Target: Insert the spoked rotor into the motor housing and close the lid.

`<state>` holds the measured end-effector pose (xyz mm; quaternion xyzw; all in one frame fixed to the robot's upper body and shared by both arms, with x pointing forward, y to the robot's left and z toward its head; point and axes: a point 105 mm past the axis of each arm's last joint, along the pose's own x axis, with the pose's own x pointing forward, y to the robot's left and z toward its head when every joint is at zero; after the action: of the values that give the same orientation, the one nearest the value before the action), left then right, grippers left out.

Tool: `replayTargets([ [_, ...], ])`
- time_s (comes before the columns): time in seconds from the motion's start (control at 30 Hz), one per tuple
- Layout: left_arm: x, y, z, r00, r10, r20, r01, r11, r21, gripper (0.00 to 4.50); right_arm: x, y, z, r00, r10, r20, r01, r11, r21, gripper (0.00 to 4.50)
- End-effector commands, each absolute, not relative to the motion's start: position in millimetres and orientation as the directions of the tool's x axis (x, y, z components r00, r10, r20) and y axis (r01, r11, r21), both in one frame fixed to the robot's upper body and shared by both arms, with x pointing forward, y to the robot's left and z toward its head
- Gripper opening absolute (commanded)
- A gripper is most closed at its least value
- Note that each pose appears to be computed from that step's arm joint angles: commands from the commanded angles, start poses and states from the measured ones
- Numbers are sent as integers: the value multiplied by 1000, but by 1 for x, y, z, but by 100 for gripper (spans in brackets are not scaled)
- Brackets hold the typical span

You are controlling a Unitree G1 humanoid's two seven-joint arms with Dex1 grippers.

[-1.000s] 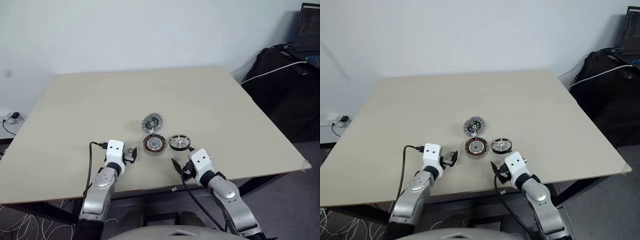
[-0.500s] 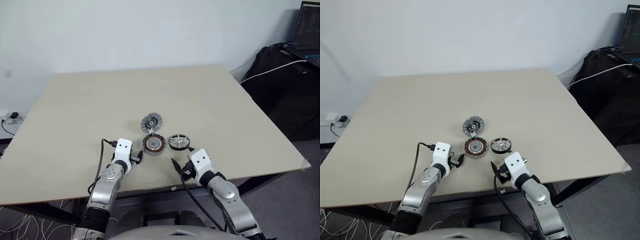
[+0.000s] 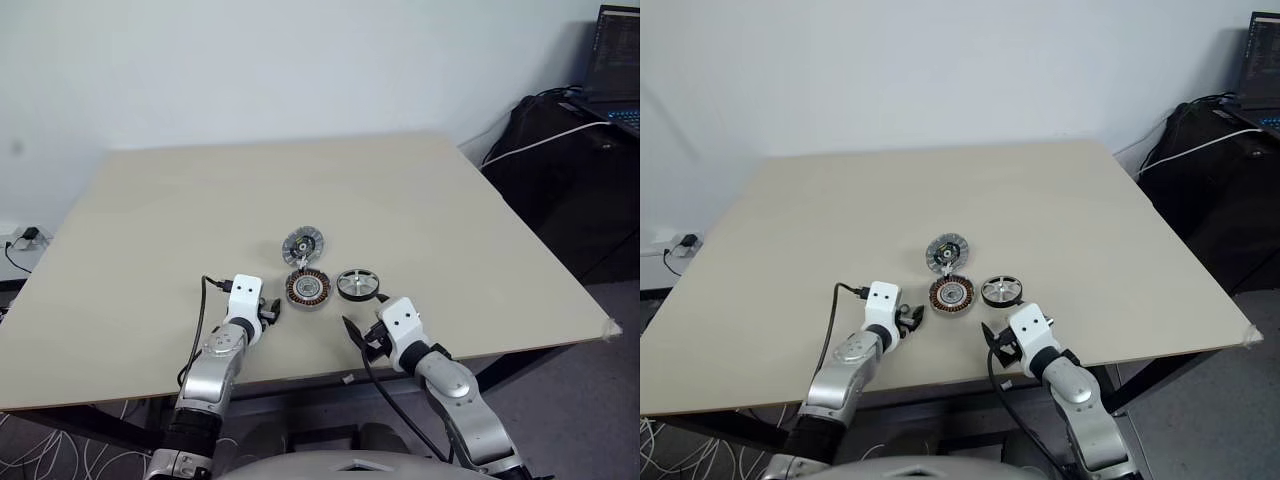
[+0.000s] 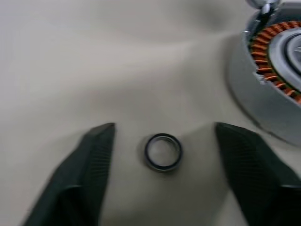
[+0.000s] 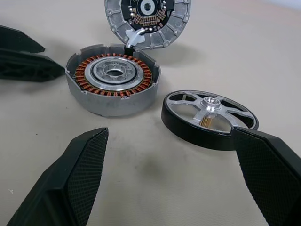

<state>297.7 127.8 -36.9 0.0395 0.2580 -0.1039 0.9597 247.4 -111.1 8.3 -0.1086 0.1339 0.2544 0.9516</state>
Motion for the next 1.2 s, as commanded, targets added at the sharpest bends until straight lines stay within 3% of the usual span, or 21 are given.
replayTargets([
  [0.03, 298, 130, -40, 836, -160, -525, 232, 970, 74, 225, 253, -109, 27, 857, 456, -242, -498, 853, -155, 450],
  [0.2, 296, 131, -42, 831, -152, -535, 231, 969, 84, 67, 253, -108, 28, 857, 455, -240, -496, 855, -152, 450],
  [0.43, 296, 141, -33, 865, -104, -491, 163, 983, 80, 68, 255, -110, 29, 859, 451, -242, -493, 856, -154, 450],
  [0.63, 305, 153, 14, 965, -34, -262, 29, 999, -23, 68, 254, -110, 28, 861, 446, -245, -489, 859, -154, 450],
  [0.8, 308, 127, 40, 964, -211, -162, 207, 977, -42, 68, 254, -107, 27, 855, 456, -247, -498, 854, -149, 450],
  [1.0, 308, 88, 29, 883, -409, -229, 405, 912, -69, 68, 255, -105, 29, 856, 458, -240, -499, 854, -149, 450],
  [1.2, 312, 75, 15, 843, -453, -288, 458, 887, -56, 68, 254, -107, 30, 864, 445, -236, -485, 862, -149, 450],
])
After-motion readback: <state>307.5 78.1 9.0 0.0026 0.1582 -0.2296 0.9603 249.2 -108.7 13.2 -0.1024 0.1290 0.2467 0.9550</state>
